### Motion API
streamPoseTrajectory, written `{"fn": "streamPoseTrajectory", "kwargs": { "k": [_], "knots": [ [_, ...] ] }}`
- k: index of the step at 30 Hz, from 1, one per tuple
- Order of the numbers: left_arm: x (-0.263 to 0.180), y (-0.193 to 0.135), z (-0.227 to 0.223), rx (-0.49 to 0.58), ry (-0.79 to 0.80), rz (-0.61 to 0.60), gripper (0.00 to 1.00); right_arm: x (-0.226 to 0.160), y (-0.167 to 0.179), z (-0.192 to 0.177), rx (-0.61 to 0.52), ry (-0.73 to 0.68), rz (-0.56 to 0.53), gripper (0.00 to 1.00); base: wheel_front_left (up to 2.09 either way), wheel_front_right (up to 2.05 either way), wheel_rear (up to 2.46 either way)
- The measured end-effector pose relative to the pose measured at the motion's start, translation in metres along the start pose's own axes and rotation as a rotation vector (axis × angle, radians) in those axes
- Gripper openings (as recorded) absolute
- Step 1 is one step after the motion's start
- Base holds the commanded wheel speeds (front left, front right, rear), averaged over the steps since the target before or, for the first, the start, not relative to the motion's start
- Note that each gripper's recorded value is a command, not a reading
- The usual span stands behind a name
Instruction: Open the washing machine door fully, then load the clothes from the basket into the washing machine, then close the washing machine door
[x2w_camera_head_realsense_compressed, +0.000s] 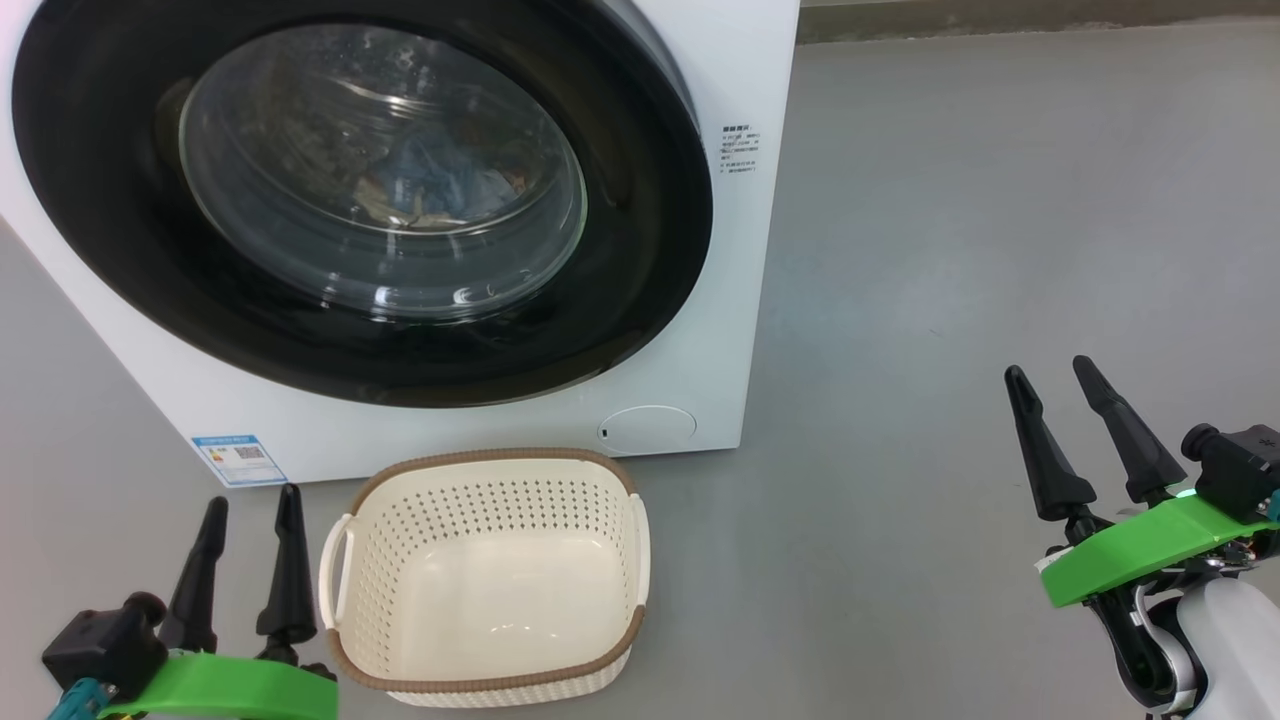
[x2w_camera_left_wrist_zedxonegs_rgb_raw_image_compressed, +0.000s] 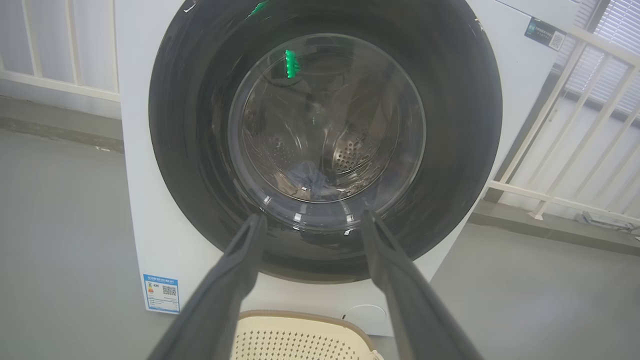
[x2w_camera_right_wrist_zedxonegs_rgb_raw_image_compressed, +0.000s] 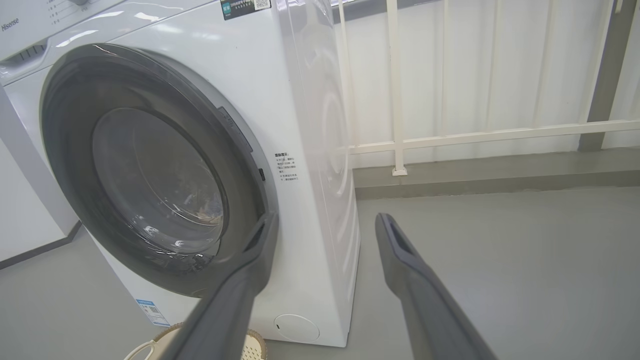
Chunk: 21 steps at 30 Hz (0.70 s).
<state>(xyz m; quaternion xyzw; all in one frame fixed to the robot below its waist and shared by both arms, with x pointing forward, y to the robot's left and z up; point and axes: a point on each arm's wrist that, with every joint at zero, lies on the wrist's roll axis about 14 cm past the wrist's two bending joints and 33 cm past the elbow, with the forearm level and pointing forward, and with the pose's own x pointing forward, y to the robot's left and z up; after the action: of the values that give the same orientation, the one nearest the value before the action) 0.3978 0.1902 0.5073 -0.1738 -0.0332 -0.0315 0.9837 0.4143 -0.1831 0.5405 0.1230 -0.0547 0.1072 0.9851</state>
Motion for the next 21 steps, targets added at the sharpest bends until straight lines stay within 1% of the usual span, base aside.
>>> {"fn": "streamPoseTrajectory", "kwargs": {
  "k": [21],
  "knots": [
    [0.0008,0.0007,-0.0078,0.016,0.029,-0.01,1.0,0.0012,0.001,-0.0061,0.014,0.011,-0.003,1.0,0.0,0.0,0.0]
  ]
}}
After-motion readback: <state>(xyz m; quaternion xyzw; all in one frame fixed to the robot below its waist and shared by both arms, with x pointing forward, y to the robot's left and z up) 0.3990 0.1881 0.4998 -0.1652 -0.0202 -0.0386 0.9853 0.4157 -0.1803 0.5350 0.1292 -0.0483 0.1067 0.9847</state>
